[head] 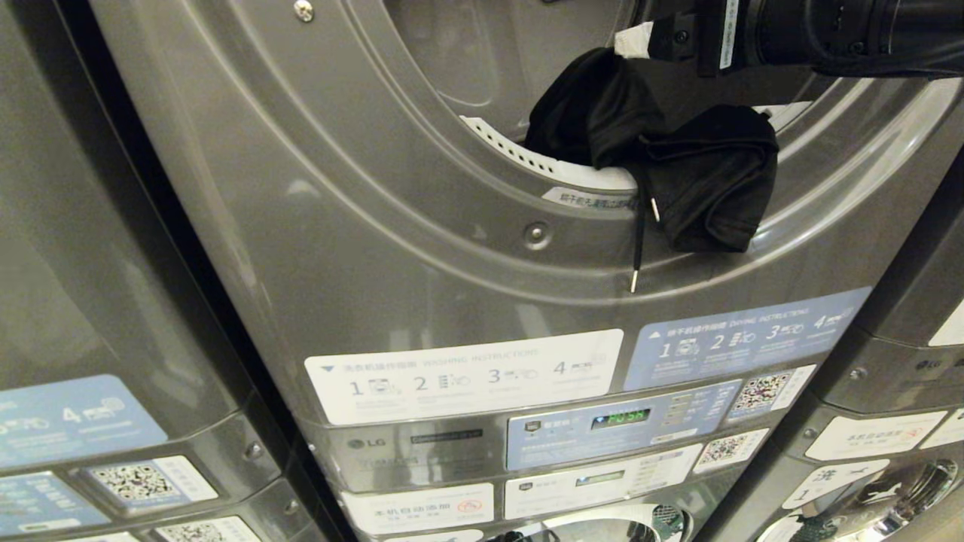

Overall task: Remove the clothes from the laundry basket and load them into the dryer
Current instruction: Put the clothes in the dryer

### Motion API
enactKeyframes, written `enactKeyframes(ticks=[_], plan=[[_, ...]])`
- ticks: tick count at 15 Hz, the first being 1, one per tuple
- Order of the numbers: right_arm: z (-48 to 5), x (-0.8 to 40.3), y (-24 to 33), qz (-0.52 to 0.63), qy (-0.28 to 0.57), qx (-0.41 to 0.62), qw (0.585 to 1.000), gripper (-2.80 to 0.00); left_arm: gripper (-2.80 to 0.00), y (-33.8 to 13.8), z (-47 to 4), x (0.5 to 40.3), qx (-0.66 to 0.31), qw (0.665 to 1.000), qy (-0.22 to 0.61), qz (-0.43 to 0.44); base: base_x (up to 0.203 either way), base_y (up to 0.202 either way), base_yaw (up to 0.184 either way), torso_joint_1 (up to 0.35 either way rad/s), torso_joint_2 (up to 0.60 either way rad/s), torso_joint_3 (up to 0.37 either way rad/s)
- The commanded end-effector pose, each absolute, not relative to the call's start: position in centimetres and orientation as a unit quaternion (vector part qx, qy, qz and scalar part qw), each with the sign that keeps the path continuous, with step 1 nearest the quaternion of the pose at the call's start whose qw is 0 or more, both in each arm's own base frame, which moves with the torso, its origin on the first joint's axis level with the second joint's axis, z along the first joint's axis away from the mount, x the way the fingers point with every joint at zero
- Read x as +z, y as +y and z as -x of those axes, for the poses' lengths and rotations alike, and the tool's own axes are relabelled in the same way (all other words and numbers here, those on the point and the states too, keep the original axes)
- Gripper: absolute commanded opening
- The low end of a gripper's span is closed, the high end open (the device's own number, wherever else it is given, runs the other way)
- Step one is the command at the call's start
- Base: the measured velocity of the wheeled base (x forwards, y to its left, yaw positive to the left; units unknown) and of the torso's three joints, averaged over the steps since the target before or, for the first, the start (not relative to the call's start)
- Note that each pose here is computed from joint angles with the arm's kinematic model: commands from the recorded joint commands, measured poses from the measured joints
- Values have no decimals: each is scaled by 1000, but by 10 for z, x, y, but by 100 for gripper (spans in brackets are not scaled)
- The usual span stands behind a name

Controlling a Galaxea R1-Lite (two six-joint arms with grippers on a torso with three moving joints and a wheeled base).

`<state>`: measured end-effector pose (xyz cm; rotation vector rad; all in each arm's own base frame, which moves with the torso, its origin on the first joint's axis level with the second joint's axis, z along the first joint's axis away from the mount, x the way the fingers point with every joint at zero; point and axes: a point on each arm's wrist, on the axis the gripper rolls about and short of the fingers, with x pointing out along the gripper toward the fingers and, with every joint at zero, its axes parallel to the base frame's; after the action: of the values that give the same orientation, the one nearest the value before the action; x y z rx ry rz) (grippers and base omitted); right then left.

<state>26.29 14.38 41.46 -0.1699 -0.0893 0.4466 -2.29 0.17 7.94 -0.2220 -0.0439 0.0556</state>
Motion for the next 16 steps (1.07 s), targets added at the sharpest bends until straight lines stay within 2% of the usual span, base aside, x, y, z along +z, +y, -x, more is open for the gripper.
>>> enactKeyframes(ticks=[1,9,16], plan=[[-263,414,144,85,-44,220,971,0,-280,2,21,71,30,993,-7,110,0,0,0,0,0,0],[-205,420,115,90,-30,230,969,0,-280,2,21,71,29,994,-9,110,0,0,0,0,0,0],[-161,355,97,125,53,251,959,0,-280,2,21,71,29,993,-8,111,0,0,0,0,0,0]])
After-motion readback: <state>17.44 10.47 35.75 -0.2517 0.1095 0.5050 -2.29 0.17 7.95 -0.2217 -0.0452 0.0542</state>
